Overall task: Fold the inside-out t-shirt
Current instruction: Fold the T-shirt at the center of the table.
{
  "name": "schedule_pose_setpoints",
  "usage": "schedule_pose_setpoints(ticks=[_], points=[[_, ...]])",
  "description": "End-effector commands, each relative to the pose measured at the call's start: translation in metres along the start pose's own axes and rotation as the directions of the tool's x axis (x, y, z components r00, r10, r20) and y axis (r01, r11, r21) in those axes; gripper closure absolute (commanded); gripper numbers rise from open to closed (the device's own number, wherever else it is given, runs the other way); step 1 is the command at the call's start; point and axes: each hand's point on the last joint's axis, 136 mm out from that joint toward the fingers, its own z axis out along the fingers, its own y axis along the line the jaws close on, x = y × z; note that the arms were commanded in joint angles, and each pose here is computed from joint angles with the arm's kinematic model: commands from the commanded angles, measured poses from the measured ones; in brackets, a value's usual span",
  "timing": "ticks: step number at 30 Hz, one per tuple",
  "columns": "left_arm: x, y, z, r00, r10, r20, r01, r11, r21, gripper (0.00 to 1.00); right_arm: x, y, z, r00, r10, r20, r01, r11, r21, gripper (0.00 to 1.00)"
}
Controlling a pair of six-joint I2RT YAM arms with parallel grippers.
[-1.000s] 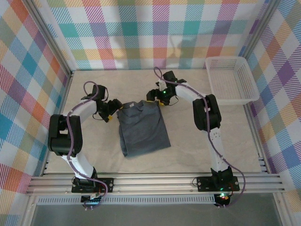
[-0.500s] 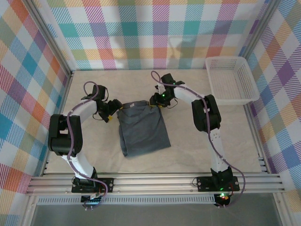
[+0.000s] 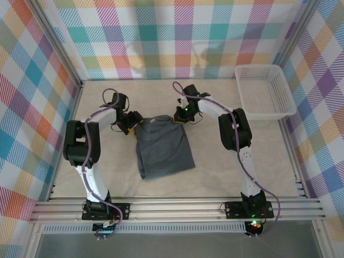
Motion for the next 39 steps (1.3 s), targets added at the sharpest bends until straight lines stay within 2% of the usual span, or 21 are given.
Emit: schedule_pose_setpoints(ticks=[1,5,8,16,21,22,25,27,30,31,34,37,39], points=[[0.007,0.0,0.009,0.999,0.02,-0.039,-0.02,1.0,-0.01,0.33,0.023,-0.007,0.015,0.995,0.042,-0.088,-0.04,0.999,0.02,0.95],[0.015,-0.003,0.015,0.998,0.019,-0.055,-0.018,1.0,0.012,0.37,0.023,-0.008,0.016,0.995,0.044,-0.089,-0.043,0.999,0.019,0.95],[0.016,-0.005,0.017,0.998,0.022,-0.061,-0.021,1.0,0.02,0.44,0.023,-0.008,0.017,0.994,0.052,-0.092,-0.05,0.999,0.019,0.95],[0.015,-0.024,0.011,0.998,0.0,-0.058,0.006,0.995,0.104,0.74,0.021,-0.002,0.013,0.993,0.08,-0.09,-0.081,0.997,0.0,0.97],[0.009,-0.051,-0.009,0.999,-0.021,-0.046,0.03,0.98,0.198,1.0,0.008,0.014,-0.004,0.995,0.087,-0.05,-0.089,0.995,-0.044,1.0],[0.006,-0.057,-0.016,0.999,-0.022,-0.041,0.031,0.975,0.218,1.0,0.003,0.019,-0.011,0.995,0.091,-0.041,-0.094,0.993,-0.065,1.0],[-0.008,-0.082,-0.045,0.999,-0.041,-0.029,0.048,0.946,0.319,1.0,-0.022,0.049,-0.047,0.997,0.072,0.038,-0.066,0.987,-0.146,1.0],[-0.022,-0.107,-0.076,0.998,-0.06,-0.036,0.069,0.9,0.43,1.0,-0.044,0.074,-0.087,0.991,0.034,0.128,-0.011,0.983,-0.183,1.0],[-0.037,-0.148,-0.142,0.998,-0.047,-0.03,0.056,0.811,0.582,1.0,-0.074,0.117,-0.163,0.957,-0.022,0.289,0.095,0.966,-0.241,1.0],[-0.041,-0.162,-0.171,1.0,-0.024,0.004,0.016,0.78,0.626,1.0,-0.081,0.133,-0.19,0.939,-0.043,0.342,0.137,0.957,-0.256,1.0],[-0.036,-0.182,-0.238,0.995,0.03,0.096,-0.088,0.731,0.677,1.0,-0.081,0.17,-0.248,0.883,-0.113,0.455,0.262,0.924,-0.279,1.0],[-0.016,-0.174,-0.264,0.983,0.072,0.166,-0.165,0.734,0.659,1.0,-0.065,0.183,-0.274,0.828,-0.154,0.538,0.348,0.894,-0.28,1.0],[0.001,-0.151,-0.251,0.979,0.098,0.18,-0.189,0.773,0.605,1.0,-0.052,0.17,-0.268,0.793,-0.159,0.589,0.369,0.893,-0.256,1.0]])
